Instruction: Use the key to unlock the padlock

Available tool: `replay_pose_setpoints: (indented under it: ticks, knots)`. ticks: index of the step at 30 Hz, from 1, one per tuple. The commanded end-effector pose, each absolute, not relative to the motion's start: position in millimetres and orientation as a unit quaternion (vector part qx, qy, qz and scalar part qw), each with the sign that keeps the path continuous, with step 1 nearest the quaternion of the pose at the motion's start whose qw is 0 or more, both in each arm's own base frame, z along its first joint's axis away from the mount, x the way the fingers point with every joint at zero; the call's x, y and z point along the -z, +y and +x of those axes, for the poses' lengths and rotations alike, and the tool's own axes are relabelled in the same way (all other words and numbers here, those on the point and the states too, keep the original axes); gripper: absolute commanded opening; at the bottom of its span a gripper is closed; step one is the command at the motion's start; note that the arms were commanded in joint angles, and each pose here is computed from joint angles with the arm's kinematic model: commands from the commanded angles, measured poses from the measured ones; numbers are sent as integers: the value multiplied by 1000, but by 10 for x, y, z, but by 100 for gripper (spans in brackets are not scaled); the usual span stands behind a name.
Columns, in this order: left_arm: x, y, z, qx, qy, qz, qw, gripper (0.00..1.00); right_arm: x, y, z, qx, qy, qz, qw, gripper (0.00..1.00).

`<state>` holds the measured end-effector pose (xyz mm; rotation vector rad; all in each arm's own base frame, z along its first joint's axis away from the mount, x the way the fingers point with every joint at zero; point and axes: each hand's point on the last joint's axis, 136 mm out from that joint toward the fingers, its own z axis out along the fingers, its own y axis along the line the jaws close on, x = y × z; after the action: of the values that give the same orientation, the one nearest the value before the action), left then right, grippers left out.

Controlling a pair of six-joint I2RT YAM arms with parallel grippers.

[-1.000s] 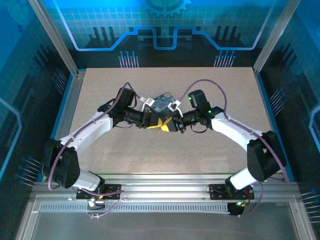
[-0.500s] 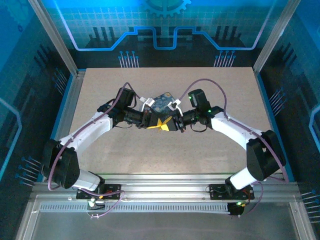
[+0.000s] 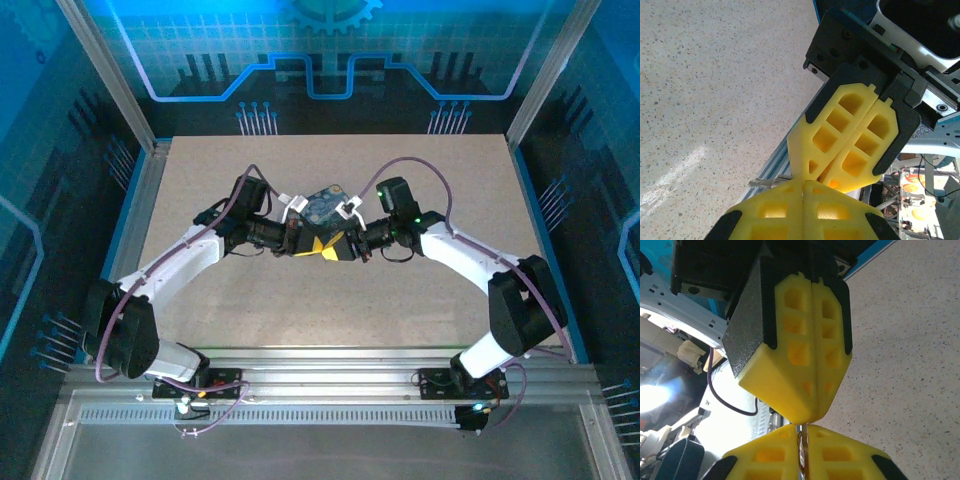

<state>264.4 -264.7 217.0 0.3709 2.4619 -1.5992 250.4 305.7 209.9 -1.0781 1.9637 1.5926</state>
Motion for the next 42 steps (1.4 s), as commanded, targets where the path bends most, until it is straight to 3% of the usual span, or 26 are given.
replay_pose_setpoints:
  ticks: [1,4,10,42]
  knots:
    - [-2238,-2660,2564,546,821,137,97,0,-2208,3050,2683,-560,698,-387,224,26]
    - [-2229,-2633,2617,543,824,128,101,0,-2161,2941,2735,-553,710,-374,224,36]
    - [-2238,-2616,2652,540,826,125,104,0,-2212,2783,2812,-546,718,-357,242,41]
    - [-2291,-2589,2766,552,817,114,122,0,-2059,3033,2583,-583,695,-375,192,34]
